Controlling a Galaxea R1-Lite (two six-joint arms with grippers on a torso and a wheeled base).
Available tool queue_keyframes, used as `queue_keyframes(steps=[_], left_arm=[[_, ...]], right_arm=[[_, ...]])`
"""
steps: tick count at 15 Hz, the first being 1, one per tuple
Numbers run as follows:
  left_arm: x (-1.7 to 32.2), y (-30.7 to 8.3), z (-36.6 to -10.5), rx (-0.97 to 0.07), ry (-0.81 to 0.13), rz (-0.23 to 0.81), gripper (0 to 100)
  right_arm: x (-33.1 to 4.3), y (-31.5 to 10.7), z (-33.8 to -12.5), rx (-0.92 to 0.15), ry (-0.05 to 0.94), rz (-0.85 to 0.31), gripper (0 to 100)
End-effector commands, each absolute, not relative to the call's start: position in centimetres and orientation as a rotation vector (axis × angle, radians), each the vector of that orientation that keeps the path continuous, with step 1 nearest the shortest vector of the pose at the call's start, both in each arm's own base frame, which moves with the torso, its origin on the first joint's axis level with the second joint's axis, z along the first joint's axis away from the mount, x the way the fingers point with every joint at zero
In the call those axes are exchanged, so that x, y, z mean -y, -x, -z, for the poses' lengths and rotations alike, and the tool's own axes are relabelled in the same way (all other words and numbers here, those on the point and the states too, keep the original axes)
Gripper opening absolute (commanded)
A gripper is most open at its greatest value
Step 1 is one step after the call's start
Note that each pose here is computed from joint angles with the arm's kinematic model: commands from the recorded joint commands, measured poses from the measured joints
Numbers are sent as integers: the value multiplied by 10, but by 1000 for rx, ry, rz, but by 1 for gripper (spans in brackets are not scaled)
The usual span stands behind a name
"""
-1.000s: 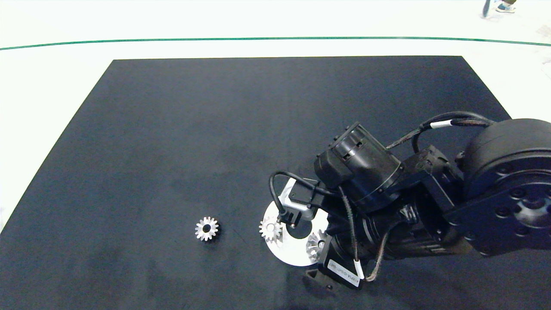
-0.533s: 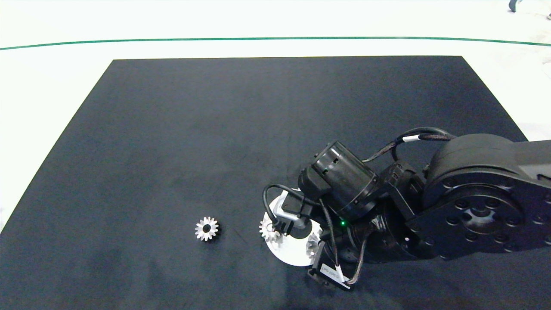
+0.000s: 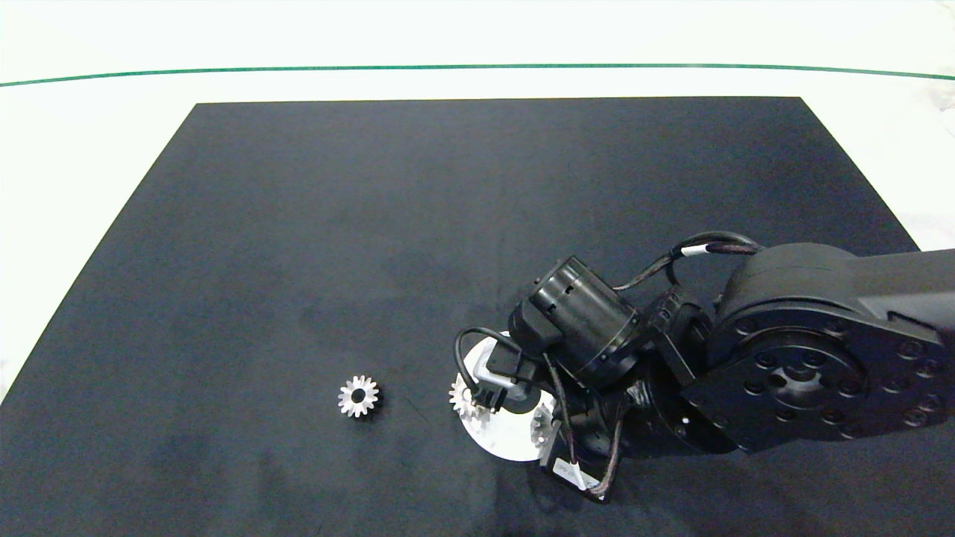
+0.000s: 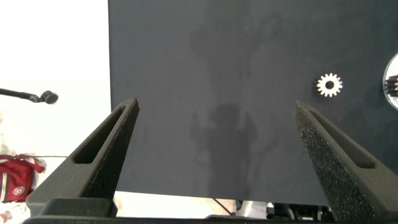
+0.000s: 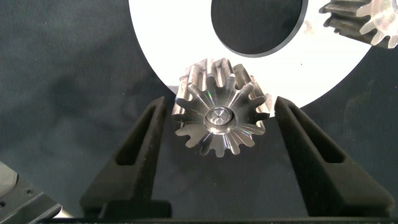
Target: Remove an incorrectly installed larger gear and replace it with the correct smaller gear
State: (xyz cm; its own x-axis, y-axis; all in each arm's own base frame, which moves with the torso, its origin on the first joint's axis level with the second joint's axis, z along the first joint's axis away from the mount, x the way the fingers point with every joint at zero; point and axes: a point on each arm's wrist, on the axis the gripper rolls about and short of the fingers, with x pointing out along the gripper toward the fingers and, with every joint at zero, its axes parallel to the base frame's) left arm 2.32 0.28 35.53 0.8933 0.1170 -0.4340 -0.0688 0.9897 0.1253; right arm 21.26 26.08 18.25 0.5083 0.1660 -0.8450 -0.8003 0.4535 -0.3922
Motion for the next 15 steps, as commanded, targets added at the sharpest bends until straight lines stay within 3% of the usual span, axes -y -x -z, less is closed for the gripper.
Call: queue_keyframes(steps=[1,15], left_arm=[[-3,-20,-355,-454,-110,-96,100],[-3,-19,-355,-452,-110,-96,100]], right_arm=[[-259,-212,-182,-836,908,-688,62],[-256,-209,-169,-821,893,-689,34]])
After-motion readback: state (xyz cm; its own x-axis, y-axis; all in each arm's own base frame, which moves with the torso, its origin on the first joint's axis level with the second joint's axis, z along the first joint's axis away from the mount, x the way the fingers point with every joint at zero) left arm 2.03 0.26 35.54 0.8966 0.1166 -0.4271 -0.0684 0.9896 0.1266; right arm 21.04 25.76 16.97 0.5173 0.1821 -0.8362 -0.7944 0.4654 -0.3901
